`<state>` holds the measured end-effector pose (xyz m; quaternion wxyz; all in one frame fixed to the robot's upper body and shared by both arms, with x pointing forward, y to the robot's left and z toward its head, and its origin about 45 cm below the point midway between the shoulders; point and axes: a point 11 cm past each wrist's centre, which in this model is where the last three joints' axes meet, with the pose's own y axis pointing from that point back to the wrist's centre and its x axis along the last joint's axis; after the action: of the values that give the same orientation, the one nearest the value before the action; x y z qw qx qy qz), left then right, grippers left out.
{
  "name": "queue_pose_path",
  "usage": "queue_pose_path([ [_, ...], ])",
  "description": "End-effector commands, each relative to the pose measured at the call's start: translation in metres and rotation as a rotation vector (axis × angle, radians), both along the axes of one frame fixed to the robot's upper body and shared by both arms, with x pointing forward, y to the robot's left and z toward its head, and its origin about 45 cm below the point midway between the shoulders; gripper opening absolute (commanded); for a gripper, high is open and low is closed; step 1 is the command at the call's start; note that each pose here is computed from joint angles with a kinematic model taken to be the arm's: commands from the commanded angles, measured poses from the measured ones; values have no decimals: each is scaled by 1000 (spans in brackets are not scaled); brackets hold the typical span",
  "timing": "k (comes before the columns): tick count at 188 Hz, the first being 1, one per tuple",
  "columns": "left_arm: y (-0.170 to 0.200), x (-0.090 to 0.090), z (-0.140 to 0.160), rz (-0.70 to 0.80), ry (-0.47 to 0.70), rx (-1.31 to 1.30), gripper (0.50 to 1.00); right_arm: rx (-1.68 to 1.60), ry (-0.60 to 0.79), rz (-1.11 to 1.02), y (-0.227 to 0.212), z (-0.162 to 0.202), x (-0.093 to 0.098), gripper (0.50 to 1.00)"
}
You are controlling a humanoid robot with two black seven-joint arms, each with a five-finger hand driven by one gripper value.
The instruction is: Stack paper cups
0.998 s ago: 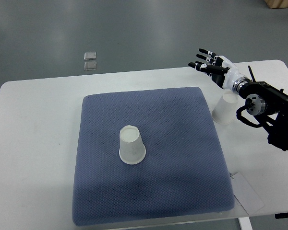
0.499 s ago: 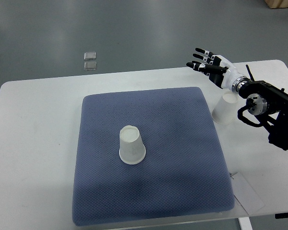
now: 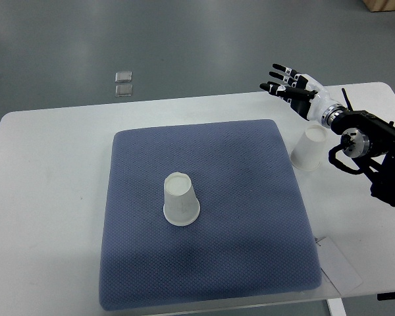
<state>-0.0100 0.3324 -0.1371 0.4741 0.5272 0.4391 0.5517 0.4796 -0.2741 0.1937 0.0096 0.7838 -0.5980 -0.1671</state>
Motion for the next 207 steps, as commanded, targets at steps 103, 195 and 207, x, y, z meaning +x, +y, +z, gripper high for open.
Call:
queue_pose_path([
  [103, 0, 0, 0, 0, 0, 0, 1000, -248, -94, 164, -7, 25, -7, 915],
  [195, 0, 0, 0, 0, 0, 0, 1000, -918, -202, 481, -51, 57, -28, 913],
  [207, 0, 0, 0, 0, 0, 0, 1000, -990, -204, 505, -55, 56, -30, 913],
])
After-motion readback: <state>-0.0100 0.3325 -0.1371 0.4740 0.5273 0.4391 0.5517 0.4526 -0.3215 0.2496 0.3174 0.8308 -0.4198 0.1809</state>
